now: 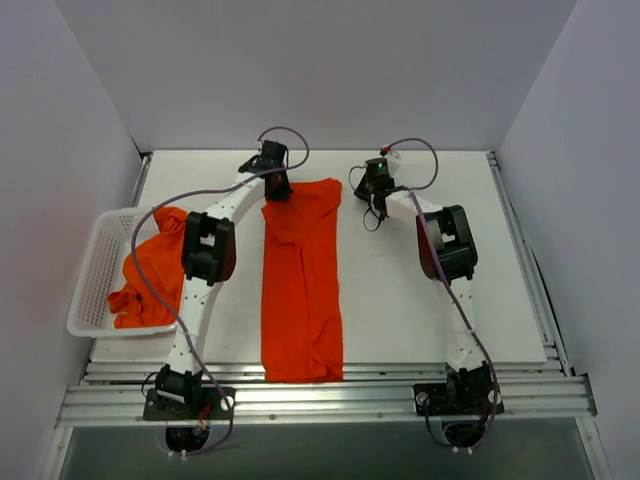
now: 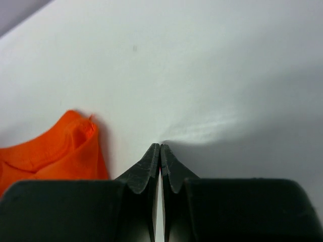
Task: Fold and stack the t-shirts
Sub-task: Fold the tshirt
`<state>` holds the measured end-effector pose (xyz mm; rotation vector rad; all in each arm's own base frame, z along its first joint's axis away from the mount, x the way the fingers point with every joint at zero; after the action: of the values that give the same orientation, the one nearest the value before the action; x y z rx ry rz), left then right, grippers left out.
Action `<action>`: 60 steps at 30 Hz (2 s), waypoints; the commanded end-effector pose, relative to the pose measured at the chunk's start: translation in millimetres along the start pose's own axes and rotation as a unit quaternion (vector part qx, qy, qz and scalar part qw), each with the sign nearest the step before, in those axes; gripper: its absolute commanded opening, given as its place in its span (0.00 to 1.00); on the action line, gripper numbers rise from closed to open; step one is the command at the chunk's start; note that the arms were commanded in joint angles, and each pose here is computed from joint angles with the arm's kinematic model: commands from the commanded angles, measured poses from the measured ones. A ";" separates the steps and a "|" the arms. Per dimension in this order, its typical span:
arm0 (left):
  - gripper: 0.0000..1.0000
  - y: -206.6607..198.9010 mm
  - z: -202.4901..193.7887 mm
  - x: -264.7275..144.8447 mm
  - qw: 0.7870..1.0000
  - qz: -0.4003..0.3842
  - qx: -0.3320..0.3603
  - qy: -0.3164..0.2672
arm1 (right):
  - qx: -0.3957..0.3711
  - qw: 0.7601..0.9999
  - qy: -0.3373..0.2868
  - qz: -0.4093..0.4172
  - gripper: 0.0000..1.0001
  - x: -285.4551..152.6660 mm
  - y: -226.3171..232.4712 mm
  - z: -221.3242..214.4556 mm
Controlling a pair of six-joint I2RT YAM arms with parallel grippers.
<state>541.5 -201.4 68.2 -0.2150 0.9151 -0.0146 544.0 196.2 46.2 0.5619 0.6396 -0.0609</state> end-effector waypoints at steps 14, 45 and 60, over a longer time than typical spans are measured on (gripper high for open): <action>0.06 -6.3 55.0 53.7 0.987 -0.133 -0.077 -0.043 | 0.016 0.986 -0.035 0.160 0.00 73.4 39.5 69.8; 0.63 29.5 -73.2 -305.8 0.979 -0.060 -0.029 -0.191 | -0.062 0.984 -0.147 0.078 0.87 -327.8 45.1 -58.2; 0.51 89.2 -279.1 -295.8 0.996 -0.007 -0.079 -0.038 | 0.016 0.997 0.013 0.071 0.91 -419.2 -57.4 -249.0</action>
<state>142.4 -133.0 142.7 -0.3353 0.7948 -0.0274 56.5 237.8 108.9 0.5612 0.6906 0.1873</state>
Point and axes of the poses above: each gripper's point midway between its finger pads, its own x axis out along the fingers, its own y axis along the line the jaws close on, z = x × y, the point moved 5 cm from there along -x, back along the fingers, and after that the axes turned 5 degrees about x, right-handed, at the moved point
